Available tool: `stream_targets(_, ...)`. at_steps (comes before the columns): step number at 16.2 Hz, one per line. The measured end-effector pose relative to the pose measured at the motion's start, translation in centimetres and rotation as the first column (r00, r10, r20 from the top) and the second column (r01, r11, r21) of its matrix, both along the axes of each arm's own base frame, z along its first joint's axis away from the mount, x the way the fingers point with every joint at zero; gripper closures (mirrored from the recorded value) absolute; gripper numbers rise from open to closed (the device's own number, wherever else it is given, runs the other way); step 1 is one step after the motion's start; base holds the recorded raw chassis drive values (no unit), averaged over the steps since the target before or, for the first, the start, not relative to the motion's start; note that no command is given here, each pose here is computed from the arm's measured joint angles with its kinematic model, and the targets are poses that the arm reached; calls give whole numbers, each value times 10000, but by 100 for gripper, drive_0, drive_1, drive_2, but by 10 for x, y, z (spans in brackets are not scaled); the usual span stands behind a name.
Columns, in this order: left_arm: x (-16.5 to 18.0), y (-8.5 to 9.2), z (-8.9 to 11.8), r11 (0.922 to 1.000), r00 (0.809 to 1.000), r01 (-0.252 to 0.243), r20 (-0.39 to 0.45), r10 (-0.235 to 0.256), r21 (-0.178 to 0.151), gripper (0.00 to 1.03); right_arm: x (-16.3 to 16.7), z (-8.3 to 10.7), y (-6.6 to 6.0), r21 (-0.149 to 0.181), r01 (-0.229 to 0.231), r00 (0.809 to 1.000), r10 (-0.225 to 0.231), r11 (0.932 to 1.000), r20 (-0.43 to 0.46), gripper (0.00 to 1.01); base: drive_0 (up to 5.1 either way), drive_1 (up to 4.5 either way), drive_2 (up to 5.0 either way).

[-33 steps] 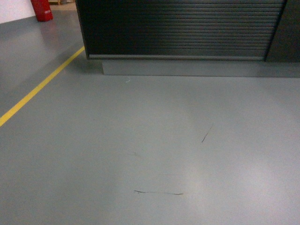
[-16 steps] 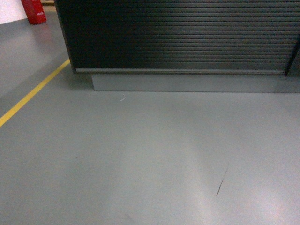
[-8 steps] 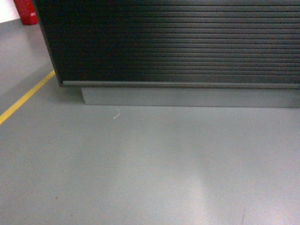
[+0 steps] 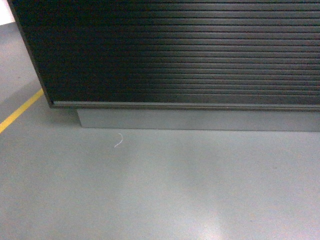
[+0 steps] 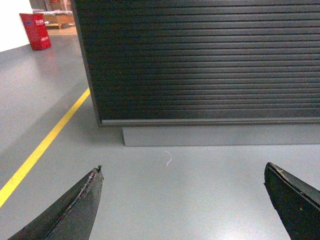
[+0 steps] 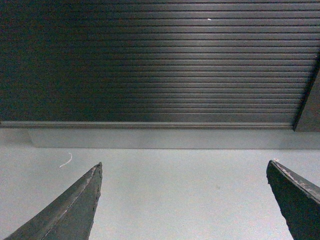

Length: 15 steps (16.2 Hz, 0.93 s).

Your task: Place dark red mango on scale at checkout

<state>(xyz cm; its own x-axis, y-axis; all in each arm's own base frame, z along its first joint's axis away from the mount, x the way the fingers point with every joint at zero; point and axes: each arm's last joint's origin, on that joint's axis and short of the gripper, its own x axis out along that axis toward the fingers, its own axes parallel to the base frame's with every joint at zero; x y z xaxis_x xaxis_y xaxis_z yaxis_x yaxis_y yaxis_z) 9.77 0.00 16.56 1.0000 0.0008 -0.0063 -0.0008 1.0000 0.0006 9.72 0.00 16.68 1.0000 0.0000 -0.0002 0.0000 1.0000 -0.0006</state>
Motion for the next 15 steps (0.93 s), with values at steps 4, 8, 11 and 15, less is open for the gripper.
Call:
stream_targets(4,0,0,0,10000,10000,19,19,-19,0,5,0,0,0,0,-4,10000,4,10000,42,3,-2,432,-435)
stream_targets(8,0,0,0,10000,10000,0,27,0,0,5,0,0,0,0,0,10000,0,10000,46,3,0,316,-315)
stream_targets(11,0,0,0,10000,10000,4,27,-4,0,5,0,0,0,0,0,10000,0,10000,34,3,-6,218,-229)
stream_targets(15,0,0,0,10000,10000,4,31,-4,0,5,0,0,0,0,0,10000,0,10000,34,3,9,233,-215)
